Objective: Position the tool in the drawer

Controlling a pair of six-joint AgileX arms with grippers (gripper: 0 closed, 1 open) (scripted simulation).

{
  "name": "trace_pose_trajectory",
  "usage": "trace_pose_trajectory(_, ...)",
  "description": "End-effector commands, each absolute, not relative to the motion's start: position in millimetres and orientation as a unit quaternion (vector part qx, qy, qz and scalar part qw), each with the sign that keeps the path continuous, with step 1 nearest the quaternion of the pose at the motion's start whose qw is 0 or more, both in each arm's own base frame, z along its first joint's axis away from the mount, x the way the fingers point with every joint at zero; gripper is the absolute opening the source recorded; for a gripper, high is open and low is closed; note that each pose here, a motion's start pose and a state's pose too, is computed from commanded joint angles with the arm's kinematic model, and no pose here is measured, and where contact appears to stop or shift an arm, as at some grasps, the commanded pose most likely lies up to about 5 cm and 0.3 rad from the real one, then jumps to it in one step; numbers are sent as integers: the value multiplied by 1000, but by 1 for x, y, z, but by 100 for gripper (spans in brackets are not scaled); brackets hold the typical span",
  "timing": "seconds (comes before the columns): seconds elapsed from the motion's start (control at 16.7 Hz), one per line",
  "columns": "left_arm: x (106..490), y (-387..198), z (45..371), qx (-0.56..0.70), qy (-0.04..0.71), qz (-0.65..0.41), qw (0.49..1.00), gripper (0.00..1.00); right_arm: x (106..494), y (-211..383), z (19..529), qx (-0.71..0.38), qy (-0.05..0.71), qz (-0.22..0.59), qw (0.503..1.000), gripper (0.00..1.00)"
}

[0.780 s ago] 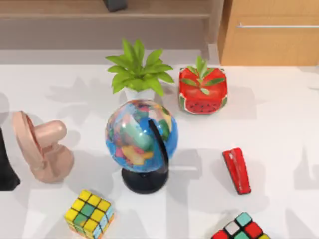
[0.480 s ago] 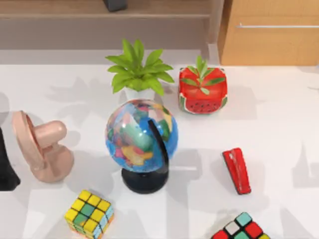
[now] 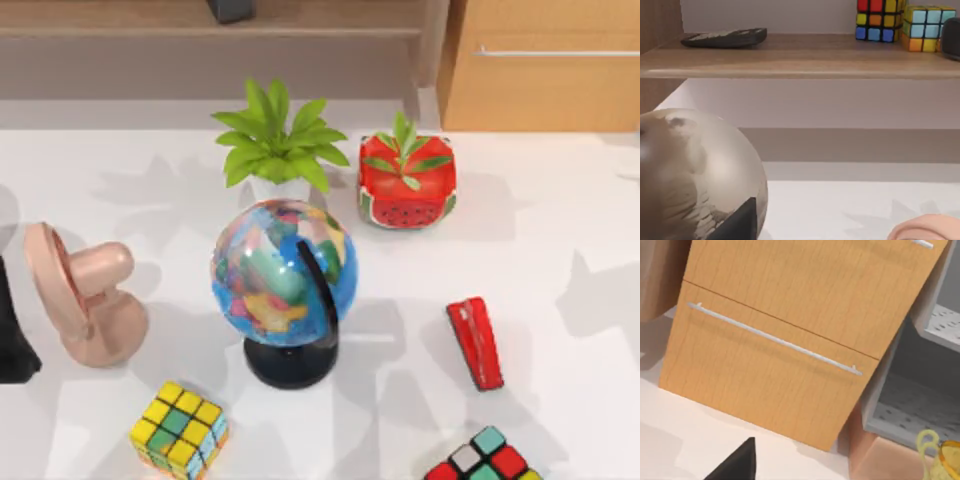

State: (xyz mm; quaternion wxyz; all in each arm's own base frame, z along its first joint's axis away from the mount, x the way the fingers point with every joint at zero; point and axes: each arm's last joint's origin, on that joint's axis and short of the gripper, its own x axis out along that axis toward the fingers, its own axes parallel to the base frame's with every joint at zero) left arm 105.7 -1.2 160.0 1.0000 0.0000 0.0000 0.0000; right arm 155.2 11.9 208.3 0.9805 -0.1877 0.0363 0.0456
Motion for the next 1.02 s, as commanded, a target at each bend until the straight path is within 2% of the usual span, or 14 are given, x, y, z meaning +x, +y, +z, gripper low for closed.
trace_pose_trajectory(0.24, 106, -1, 160, 0, 0, 0, 1000, 100, 211, 26, 211, -303, 61, 76, 948, 100)
trace_pose_trajectory(0.54, 106, -1, 160, 0, 0, 0, 1000, 100, 295, 47, 181, -460, 65, 91, 881, 100)
trace_pose_trajectory(0.78, 106, -1, 160, 0, 0, 0, 1000, 100, 352, 60, 141, -579, 44, 70, 811, 100)
trace_pose_trajectory(1.02, 106, -1, 160, 0, 0, 0, 1000, 100, 389, 66, 106, -668, 19, 27, 743, 100)
